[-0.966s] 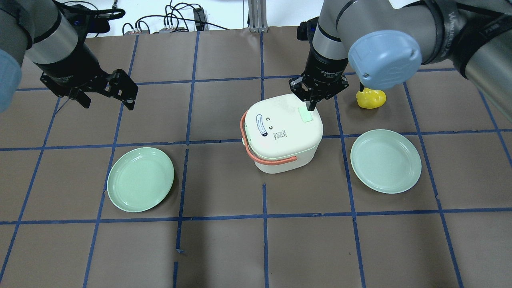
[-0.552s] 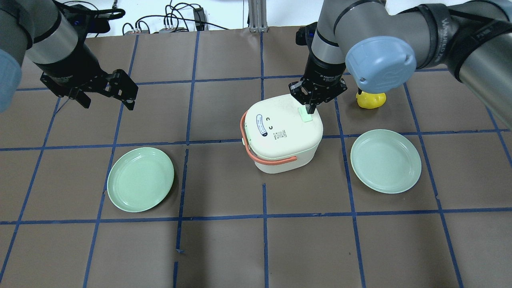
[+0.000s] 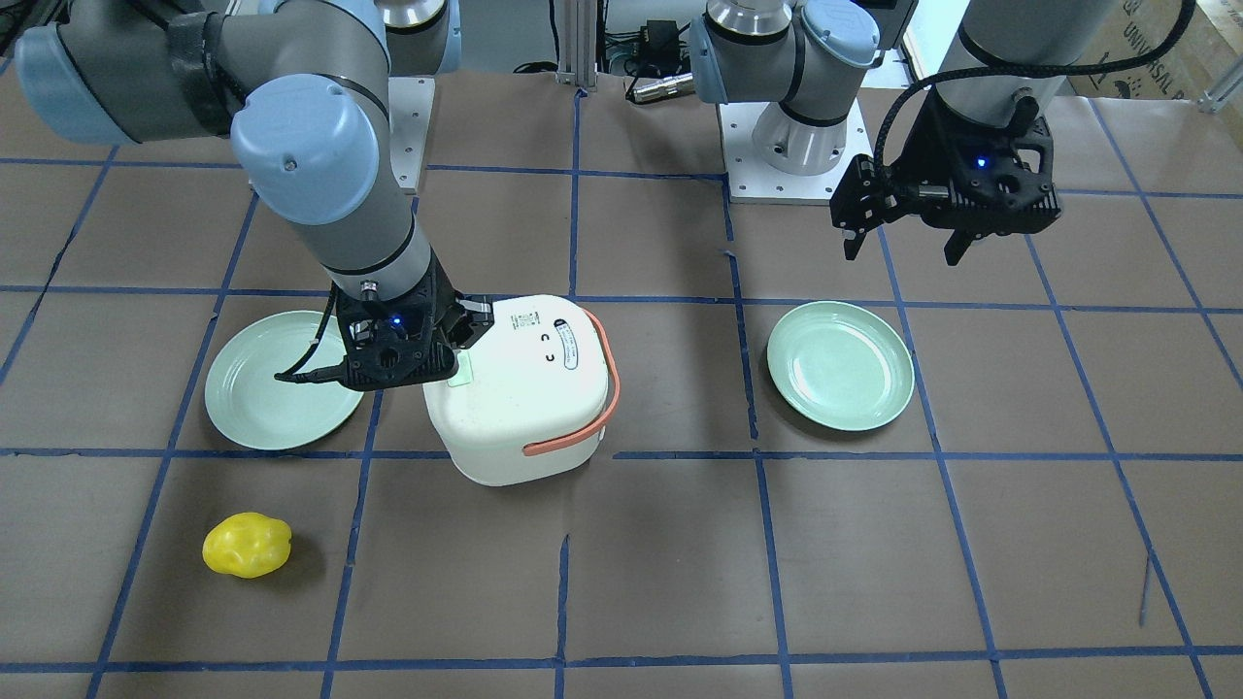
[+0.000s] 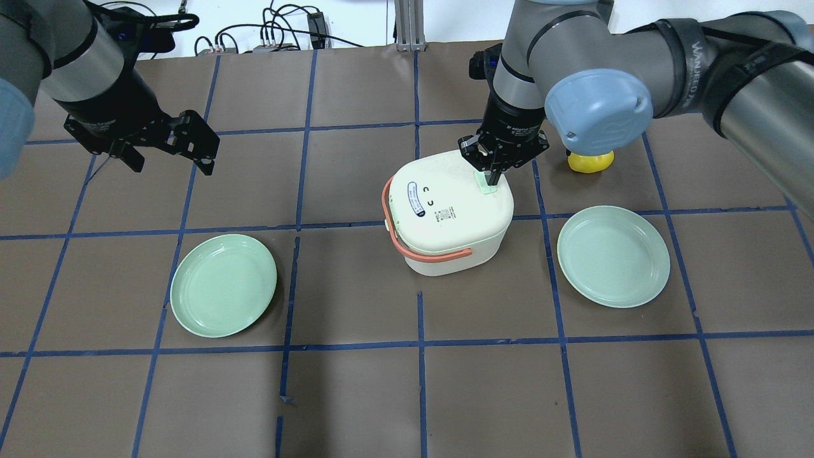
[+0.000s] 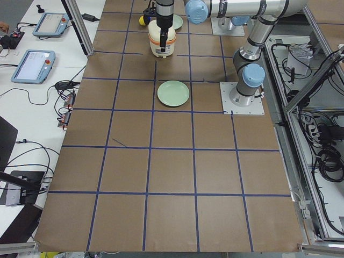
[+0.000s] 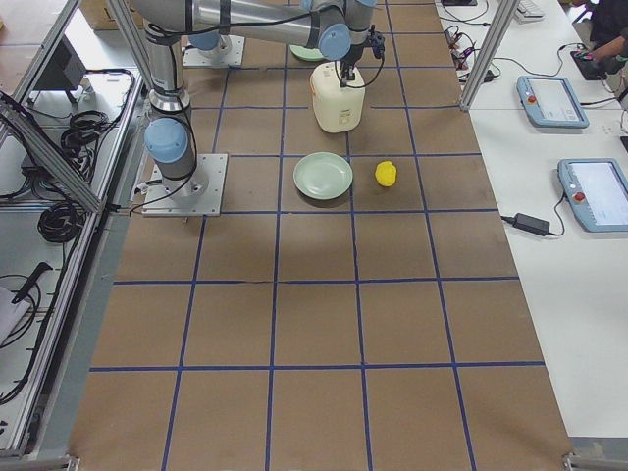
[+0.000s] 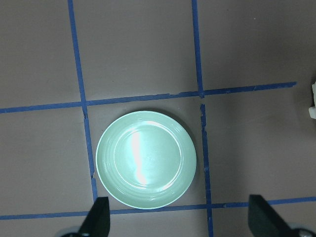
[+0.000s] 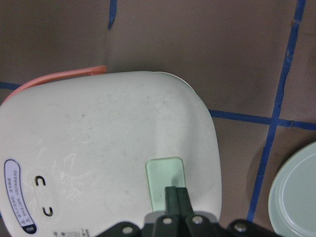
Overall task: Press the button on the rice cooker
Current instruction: 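Press down on the green button with the right gripper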
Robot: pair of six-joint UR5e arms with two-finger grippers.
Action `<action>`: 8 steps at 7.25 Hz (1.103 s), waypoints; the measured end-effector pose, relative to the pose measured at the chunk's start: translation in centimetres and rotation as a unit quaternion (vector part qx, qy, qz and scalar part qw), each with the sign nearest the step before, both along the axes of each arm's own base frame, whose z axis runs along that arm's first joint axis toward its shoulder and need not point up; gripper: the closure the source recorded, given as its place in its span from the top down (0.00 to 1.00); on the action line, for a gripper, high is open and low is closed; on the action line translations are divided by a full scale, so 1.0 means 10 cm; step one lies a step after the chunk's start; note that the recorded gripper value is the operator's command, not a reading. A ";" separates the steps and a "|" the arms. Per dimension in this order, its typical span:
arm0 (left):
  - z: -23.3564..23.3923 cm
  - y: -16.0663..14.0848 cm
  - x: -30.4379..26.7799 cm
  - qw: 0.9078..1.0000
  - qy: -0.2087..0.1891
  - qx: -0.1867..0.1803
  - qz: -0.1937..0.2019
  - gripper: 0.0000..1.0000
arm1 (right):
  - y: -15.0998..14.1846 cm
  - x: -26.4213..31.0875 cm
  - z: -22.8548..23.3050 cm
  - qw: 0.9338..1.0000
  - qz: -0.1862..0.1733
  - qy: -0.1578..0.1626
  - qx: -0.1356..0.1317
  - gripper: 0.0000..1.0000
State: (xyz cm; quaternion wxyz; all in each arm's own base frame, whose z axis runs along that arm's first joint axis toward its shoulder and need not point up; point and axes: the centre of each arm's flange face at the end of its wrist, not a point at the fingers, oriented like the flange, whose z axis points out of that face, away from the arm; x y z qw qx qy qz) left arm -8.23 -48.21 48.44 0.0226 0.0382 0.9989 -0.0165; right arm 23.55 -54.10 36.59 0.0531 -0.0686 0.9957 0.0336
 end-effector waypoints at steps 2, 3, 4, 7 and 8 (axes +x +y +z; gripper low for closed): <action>0.00 0.00 0.00 1.000 0.000 0.000 0.000 1.00 | -0.02 0.01 -0.02 1.000 0.000 -0.001 -0.002 0.10; 0.00 0.00 0.00 1.000 0.000 0.000 0.000 1.00 | -0.03 0.01 -0.04 1.000 0.000 -0.002 0.000 0.10; 0.00 0.00 0.00 1.000 0.000 0.000 0.000 1.00 | -0.04 0.02 -0.07 1.000 0.001 -0.002 0.001 0.10; 0.00 0.00 0.00 1.000 0.000 0.000 0.000 1.00 | -0.06 0.02 -0.04 1.000 -0.003 -0.002 -0.004 0.55; 0.00 0.00 0.00 1.000 0.000 0.000 0.000 1.00 | -0.03 0.04 0.05 1.000 -0.004 -0.001 -0.004 0.86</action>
